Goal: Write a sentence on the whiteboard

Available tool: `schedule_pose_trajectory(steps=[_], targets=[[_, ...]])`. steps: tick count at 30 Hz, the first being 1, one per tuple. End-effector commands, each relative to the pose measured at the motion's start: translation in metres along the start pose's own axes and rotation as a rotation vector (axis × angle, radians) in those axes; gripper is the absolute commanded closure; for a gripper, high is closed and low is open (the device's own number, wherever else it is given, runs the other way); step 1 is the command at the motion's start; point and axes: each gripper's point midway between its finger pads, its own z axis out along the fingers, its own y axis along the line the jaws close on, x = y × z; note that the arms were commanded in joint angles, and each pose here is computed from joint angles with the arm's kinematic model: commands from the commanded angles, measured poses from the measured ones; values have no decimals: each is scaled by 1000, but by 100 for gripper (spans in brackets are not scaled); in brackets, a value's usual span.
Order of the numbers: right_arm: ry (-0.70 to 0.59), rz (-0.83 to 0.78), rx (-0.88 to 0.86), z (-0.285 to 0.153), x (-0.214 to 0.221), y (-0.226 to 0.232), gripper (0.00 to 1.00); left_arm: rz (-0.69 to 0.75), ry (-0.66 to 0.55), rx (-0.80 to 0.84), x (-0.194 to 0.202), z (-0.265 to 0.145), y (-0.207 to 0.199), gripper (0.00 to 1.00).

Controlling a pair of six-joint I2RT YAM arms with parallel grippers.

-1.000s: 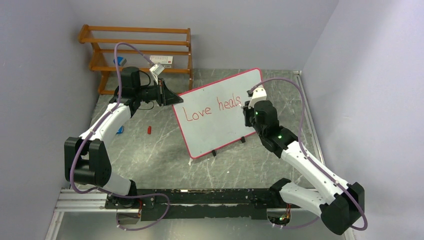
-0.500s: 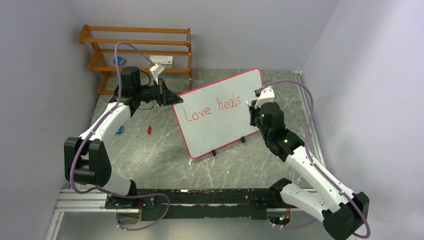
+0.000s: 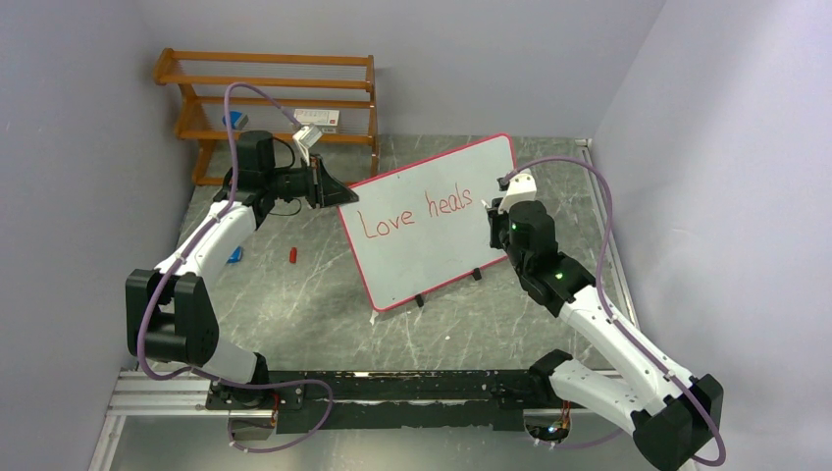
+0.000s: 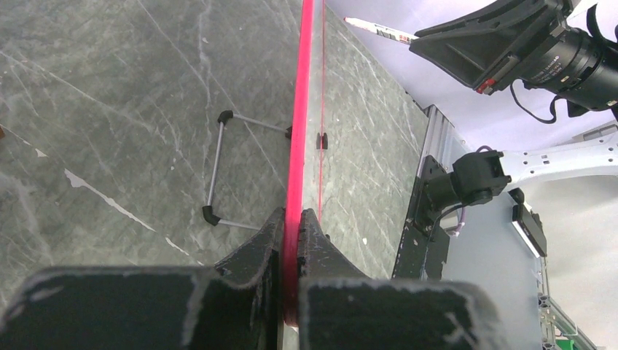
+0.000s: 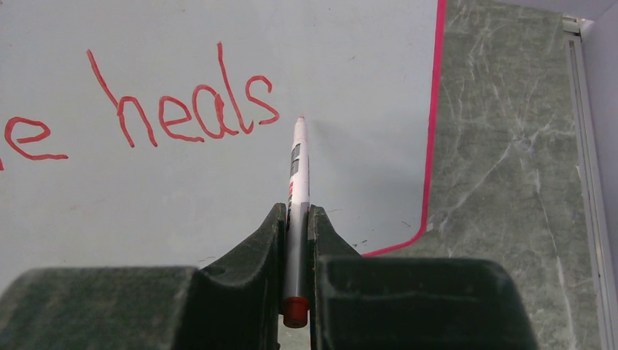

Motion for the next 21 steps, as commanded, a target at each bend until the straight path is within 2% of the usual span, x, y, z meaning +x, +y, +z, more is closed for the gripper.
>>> schedule_pose_trajectory(steps=[1,21], targets=[[-13,-1,8,-1,-4,-3,100,-54,42,-101,22,-6,26,95],[-10,-18,14,1,-8,-4,100,-47,18,-102,14,-19,27,95]])
